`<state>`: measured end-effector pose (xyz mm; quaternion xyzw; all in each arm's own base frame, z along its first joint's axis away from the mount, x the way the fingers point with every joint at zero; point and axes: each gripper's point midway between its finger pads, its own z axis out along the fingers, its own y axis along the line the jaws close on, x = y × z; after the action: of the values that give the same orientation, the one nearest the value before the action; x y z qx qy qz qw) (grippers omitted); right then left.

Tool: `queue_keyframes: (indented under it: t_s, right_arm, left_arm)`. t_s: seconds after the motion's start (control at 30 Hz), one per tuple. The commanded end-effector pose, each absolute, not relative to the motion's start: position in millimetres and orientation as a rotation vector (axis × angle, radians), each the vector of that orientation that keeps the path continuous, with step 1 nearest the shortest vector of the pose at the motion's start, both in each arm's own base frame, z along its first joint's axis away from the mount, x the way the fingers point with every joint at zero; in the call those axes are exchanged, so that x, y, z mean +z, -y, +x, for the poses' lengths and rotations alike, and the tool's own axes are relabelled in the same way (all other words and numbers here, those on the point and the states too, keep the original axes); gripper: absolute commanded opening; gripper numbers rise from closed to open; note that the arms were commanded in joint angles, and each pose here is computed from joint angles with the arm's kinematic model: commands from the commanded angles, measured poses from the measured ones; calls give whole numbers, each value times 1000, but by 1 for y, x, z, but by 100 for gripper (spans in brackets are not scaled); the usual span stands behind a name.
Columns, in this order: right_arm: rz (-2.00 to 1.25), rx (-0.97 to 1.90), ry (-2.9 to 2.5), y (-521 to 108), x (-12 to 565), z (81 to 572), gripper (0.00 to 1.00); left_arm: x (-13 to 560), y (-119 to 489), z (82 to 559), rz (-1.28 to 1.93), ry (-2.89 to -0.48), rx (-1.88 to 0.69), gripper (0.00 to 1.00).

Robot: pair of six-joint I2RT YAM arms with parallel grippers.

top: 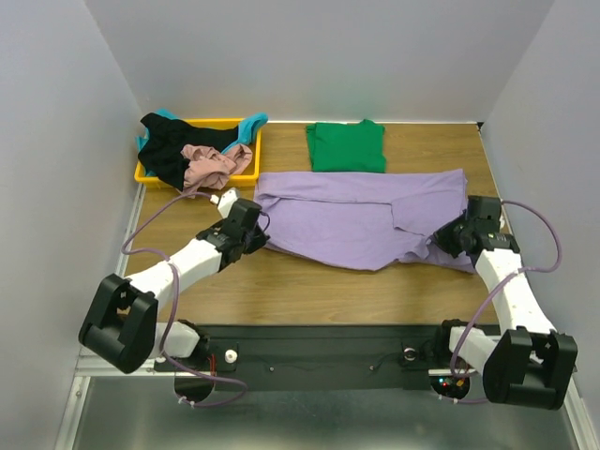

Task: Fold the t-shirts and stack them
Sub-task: Fold the tshirt

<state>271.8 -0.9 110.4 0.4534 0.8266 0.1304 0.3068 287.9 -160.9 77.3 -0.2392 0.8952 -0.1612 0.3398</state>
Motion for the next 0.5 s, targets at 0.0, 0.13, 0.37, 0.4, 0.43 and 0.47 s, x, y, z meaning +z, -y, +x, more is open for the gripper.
queue_keyframes:
  t_s: [0.0, 0.13, 0.37, 0.4, 0.43, 0.47]
  right_arm:
    - [1131, 374, -1977, 15, 160, 321, 0]
    - [1142, 349, -1945, 24, 163, 342, 0]
    - [1099, 343, -1967, 28, 168, 382, 0]
    - [1096, 346, -1962, 28, 169, 386, 0]
    - [1089, 351, -1954, 29, 174, 392, 0]
    - [1091, 344, -1956, 30, 173, 395, 0]
  left_arm:
    - [100, 167, 316, -592, -2266, -451, 0]
    - [104, 164, 335, -605, -2259, -434, 0]
    - [103, 154, 355, -669, -2243, -388, 0]
    - [104, 153, 357, -672, -2235, -385, 0]
    - [108, 154, 361, -675, -2223, -393, 0]
    - [107, 155, 362, -675, -2225, -387, 0]
